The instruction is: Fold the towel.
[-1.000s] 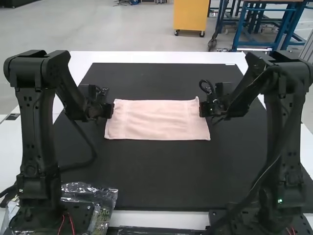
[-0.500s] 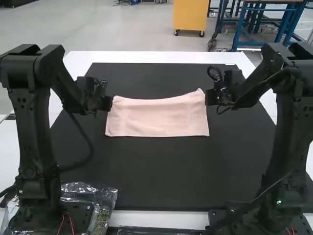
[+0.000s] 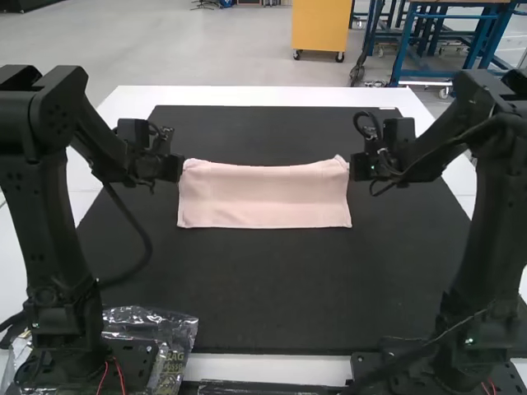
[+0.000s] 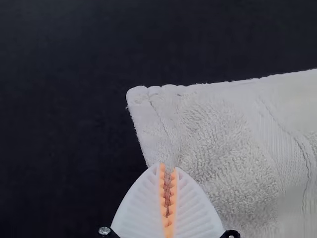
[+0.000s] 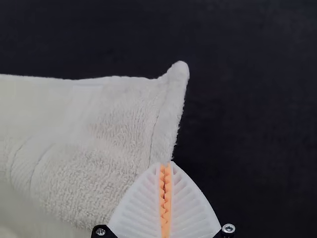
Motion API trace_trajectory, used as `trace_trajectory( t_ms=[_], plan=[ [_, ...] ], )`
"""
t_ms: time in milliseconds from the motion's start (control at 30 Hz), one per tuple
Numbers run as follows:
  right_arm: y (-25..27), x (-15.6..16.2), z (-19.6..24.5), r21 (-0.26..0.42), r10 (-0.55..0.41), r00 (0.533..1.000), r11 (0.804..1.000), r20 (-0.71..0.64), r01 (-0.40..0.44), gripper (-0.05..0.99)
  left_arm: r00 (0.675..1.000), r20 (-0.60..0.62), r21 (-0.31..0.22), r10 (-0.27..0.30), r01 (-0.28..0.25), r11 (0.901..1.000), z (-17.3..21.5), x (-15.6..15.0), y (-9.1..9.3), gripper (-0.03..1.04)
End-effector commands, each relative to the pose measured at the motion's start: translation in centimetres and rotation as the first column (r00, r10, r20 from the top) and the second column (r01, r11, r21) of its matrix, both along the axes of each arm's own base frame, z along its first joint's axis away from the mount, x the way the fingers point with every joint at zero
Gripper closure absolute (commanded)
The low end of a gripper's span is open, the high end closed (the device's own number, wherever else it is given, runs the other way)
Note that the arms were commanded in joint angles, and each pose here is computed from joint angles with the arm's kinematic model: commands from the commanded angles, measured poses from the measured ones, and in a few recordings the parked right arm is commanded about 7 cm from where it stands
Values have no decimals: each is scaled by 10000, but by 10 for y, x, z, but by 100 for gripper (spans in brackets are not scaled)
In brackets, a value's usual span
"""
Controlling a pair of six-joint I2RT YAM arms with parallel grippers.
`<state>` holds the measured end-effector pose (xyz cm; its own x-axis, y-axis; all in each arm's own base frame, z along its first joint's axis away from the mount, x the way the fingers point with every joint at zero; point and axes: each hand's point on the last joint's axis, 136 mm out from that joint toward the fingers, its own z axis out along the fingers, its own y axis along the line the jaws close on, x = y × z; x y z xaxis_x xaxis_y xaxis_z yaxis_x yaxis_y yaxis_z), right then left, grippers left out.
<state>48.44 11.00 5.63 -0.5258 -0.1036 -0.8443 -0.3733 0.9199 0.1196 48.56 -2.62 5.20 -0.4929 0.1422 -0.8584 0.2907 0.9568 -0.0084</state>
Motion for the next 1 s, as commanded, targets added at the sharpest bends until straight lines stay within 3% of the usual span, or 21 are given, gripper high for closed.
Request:
trace_trajectory(
  t_ms=[0, 367, 967],
  plan=[
    [-11, -4, 21, 166, -227, 9992, 9996, 340, 222, 96, 10000, -15, 251, 62, -62, 9997, 4, -11, 9, 99],
    [-19, -36, 19, 266, -181, 9997, 9995, -150, 185, 96, 9968, -738, 451, -322, 355, 9984, -15, -56, 3, 99],
    [-19, -96, -19, 270, 54, 9894, 9996, -1455, -15, 96, 9914, -1220, 621, -466, 545, 9966, -21, -90, 1, 99]
  ],
)
